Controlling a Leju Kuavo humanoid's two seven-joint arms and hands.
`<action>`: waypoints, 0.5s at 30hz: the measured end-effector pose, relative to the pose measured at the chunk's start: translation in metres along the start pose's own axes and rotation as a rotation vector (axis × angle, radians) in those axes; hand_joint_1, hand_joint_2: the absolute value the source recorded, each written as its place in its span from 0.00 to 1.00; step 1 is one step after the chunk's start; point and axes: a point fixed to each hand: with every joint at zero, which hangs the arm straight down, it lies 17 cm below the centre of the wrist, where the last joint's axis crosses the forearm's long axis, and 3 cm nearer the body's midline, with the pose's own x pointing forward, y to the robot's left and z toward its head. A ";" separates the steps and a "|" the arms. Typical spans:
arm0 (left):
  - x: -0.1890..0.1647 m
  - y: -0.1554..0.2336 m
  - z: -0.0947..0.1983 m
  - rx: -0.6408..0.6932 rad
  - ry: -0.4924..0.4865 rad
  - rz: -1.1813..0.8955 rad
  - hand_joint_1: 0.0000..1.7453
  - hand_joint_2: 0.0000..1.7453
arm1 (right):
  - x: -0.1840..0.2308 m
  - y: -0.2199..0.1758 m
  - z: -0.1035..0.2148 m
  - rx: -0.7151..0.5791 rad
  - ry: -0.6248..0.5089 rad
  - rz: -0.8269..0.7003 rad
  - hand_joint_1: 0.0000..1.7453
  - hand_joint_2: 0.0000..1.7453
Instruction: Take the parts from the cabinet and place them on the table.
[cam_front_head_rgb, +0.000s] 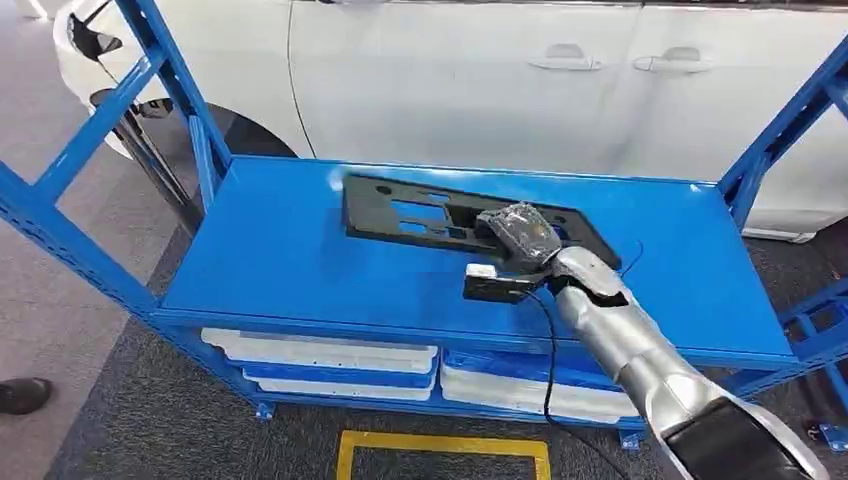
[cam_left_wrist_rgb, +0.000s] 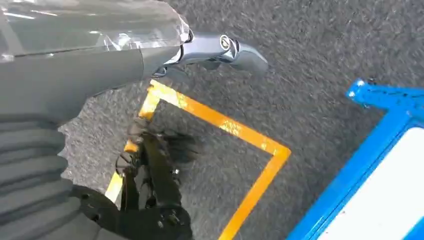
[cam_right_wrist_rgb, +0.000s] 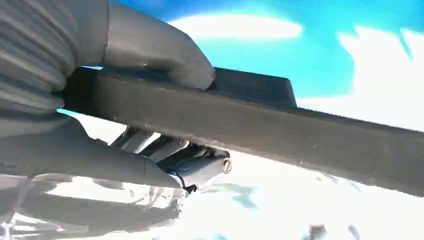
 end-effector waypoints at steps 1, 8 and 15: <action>-0.002 0.000 0.000 0.000 0.005 -0.001 0.00 1.00 | 0.023 -0.023 0.000 -0.078 -0.085 -0.129 1.00 1.00; -0.006 0.004 0.002 0.003 0.011 -0.008 0.00 1.00 | 0.177 -0.123 0.042 -0.295 -0.573 -0.796 1.00 1.00; -0.002 0.007 0.001 0.002 -0.003 -0.004 0.00 1.00 | 0.263 -0.153 0.102 -0.235 -0.876 -1.002 1.00 1.00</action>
